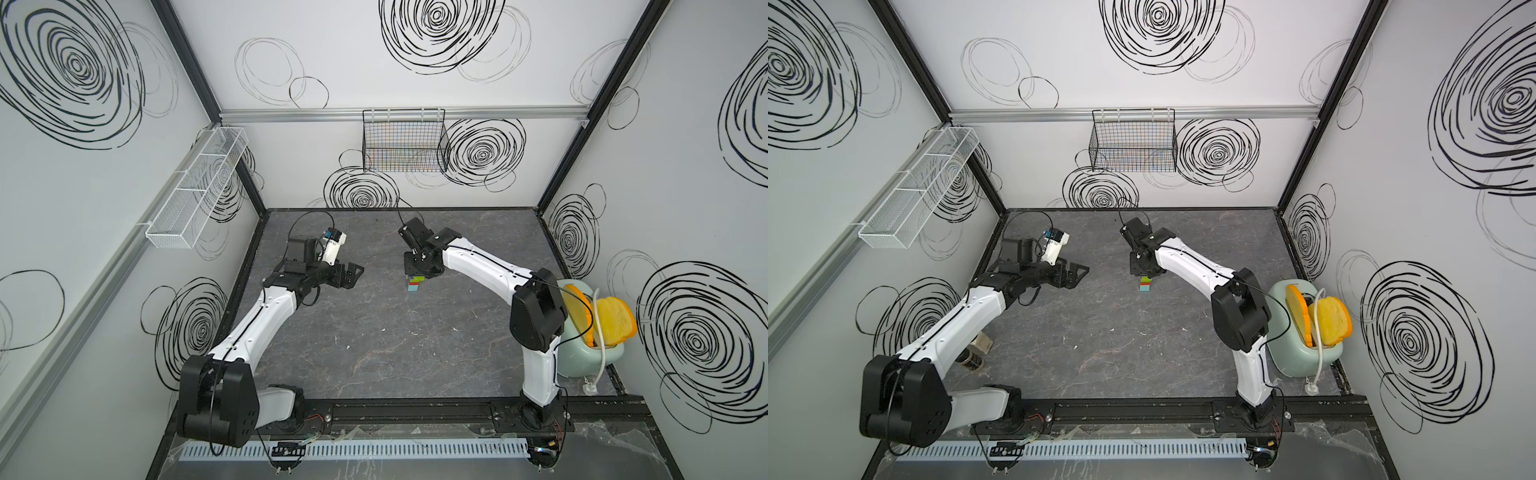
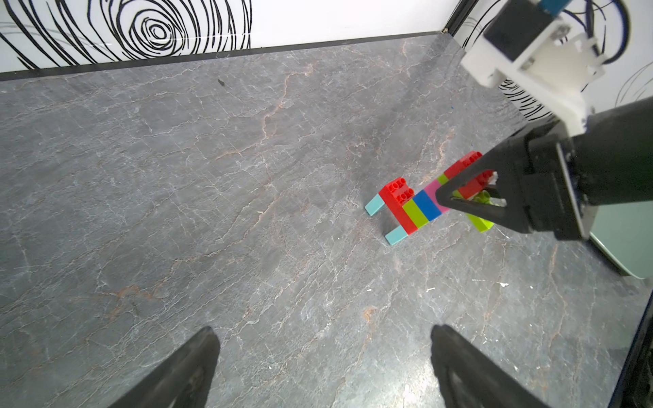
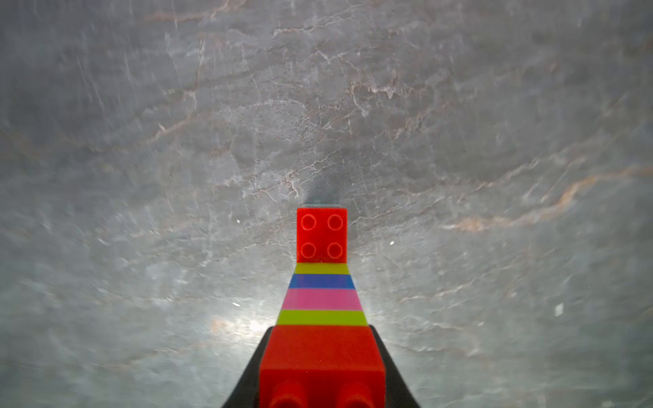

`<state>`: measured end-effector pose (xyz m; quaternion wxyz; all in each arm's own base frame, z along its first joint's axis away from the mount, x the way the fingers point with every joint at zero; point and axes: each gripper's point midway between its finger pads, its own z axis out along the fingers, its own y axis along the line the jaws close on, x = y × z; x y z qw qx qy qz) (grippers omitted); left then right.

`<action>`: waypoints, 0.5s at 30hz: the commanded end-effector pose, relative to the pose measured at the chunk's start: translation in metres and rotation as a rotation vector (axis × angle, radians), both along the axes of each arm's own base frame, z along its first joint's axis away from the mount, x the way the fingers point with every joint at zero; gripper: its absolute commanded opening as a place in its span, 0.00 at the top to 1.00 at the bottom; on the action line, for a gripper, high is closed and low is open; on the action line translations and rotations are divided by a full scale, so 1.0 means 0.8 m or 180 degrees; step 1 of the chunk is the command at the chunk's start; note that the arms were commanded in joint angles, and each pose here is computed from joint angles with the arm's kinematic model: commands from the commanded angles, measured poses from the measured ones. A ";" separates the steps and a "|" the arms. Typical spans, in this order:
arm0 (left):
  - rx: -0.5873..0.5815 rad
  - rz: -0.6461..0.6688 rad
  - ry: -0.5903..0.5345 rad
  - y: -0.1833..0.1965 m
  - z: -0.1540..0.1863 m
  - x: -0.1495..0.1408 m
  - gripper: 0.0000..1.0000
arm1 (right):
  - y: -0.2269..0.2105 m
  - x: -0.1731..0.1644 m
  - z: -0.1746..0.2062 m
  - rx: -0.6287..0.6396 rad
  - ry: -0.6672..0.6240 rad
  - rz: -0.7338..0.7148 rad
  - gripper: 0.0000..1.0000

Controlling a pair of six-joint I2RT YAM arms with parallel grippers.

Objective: Assemble a giraffe with lego
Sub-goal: Adjust the lego brick at the center of the board.

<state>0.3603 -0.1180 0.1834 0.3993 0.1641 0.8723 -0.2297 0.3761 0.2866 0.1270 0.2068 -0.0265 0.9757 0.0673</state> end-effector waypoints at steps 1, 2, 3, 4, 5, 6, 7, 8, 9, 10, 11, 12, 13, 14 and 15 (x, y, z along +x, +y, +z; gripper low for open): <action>-0.0012 -0.0031 -0.0182 0.001 0.016 0.003 0.02 | 0.003 -0.002 0.033 0.0429 -0.0054 -0.0008 0.80; -0.0003 -0.0030 -0.0191 0.002 0.018 0.003 0.02 | 0.004 -0.003 0.034 0.0579 0.0005 0.0017 0.80; 0.0014 -0.0023 -0.0198 0.003 0.019 0.003 0.02 | 0.006 -0.004 0.035 0.0712 0.0052 0.0035 0.80; 0.0036 -0.0018 -0.0207 0.004 0.019 0.004 0.02 | 0.005 -0.004 0.035 0.0861 0.0089 0.0048 0.80; 0.0052 -0.0022 -0.0222 0.005 0.019 0.005 0.02 | 0.003 -0.004 0.034 0.1003 0.0117 0.0049 0.80; 0.0056 -0.0023 -0.0215 0.004 0.017 0.006 0.02 | 0.001 -0.005 0.032 0.1115 0.0134 0.0050 0.79; 0.0055 -0.0028 -0.0219 0.004 0.018 0.006 0.02 | -0.001 -0.006 0.025 0.1222 0.0176 0.0033 0.77; 0.0065 -0.0035 -0.0216 0.004 0.018 0.006 0.02 | -0.004 -0.006 0.017 0.1332 0.0232 0.0030 0.74; 0.0081 -0.0039 -0.0219 0.005 0.020 0.006 0.02 | -0.007 -0.008 0.007 0.1423 0.0298 0.0040 0.73; 0.0085 -0.0027 -0.0221 0.007 0.022 0.007 0.02 | -0.009 -0.010 -0.004 0.1523 0.0394 0.0052 0.72; 0.0069 -0.0013 -0.0208 0.008 0.022 0.008 0.02 | -0.013 -0.012 -0.016 0.1603 0.0484 0.0036 0.71; 0.0057 -0.0003 -0.0207 0.009 0.022 0.009 0.02 | -0.015 -0.014 -0.025 0.1657 0.0537 0.0029 0.71; 0.0056 -0.0003 -0.0198 0.009 0.020 0.010 0.02 | -0.020 -0.015 -0.035 0.1703 0.0570 0.0012 0.71; 0.0055 -0.0006 -0.0193 0.008 0.019 0.011 0.02 | -0.023 -0.017 -0.044 0.1741 0.0587 -0.0006 0.71; 0.0065 -0.0003 -0.0191 0.009 0.019 0.012 0.02 | -0.026 -0.018 -0.049 0.1787 0.0602 -0.0023 0.71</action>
